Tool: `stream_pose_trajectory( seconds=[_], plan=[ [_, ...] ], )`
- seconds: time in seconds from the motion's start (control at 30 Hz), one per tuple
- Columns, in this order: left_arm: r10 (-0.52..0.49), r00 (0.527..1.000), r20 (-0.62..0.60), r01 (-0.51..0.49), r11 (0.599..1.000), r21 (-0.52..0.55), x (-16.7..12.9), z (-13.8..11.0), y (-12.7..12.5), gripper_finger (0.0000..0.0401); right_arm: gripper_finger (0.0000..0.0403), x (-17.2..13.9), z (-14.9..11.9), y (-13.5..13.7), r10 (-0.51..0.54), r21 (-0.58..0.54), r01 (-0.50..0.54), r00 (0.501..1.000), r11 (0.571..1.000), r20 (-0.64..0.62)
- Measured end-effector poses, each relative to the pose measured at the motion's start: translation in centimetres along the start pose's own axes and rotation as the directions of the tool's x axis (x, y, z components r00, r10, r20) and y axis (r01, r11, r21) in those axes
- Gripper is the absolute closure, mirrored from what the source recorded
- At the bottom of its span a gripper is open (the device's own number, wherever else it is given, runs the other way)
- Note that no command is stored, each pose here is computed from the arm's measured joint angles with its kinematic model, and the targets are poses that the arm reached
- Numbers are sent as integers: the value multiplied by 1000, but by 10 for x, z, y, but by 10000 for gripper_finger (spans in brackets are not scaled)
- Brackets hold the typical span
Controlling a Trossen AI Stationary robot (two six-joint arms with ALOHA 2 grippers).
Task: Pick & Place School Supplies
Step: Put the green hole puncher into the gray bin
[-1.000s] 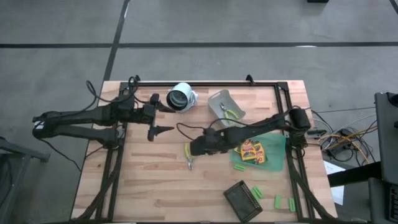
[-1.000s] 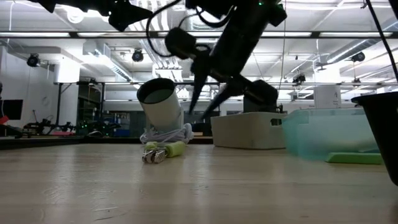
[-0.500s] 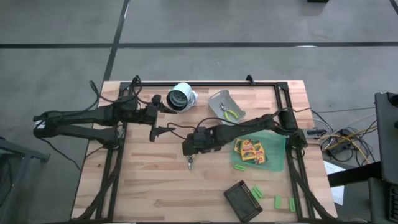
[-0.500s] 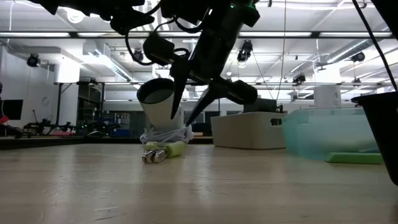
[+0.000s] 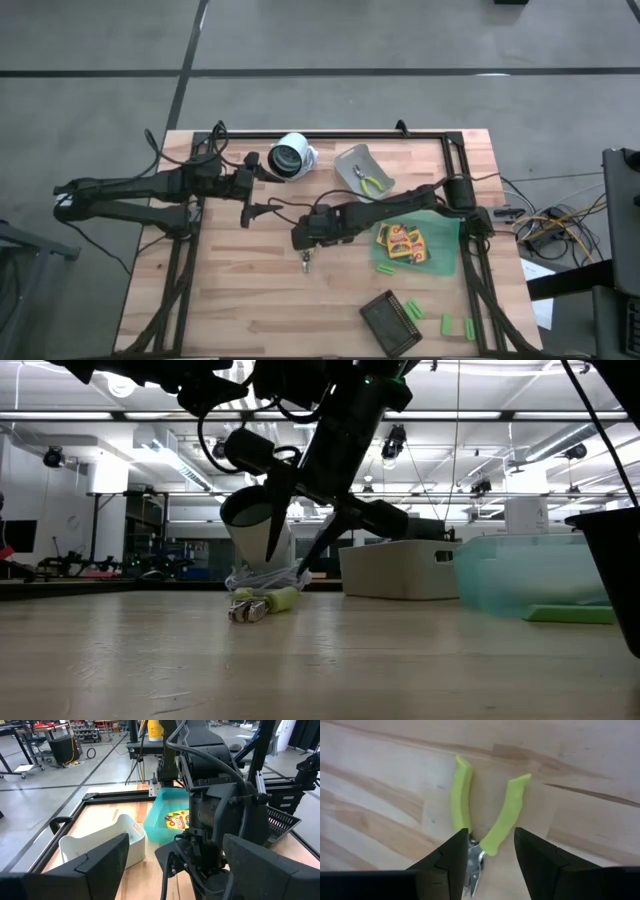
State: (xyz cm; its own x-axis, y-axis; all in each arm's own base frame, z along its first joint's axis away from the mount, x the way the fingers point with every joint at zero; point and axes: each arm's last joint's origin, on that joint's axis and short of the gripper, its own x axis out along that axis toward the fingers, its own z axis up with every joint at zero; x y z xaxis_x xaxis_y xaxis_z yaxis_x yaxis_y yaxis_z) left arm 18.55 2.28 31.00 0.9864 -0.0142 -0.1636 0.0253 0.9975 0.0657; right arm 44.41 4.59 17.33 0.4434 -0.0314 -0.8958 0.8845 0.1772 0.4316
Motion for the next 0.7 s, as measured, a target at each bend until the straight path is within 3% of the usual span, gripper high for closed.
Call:
stream_pose_trajectory(
  seconds=[0.7],
  plan=[
    [-1, 1000, -9, 1, 1000, -2, 0, -1, 0, 73, 250, 32, -3, -7, -38, 33, 38, 999, 999, -4]
  ],
)
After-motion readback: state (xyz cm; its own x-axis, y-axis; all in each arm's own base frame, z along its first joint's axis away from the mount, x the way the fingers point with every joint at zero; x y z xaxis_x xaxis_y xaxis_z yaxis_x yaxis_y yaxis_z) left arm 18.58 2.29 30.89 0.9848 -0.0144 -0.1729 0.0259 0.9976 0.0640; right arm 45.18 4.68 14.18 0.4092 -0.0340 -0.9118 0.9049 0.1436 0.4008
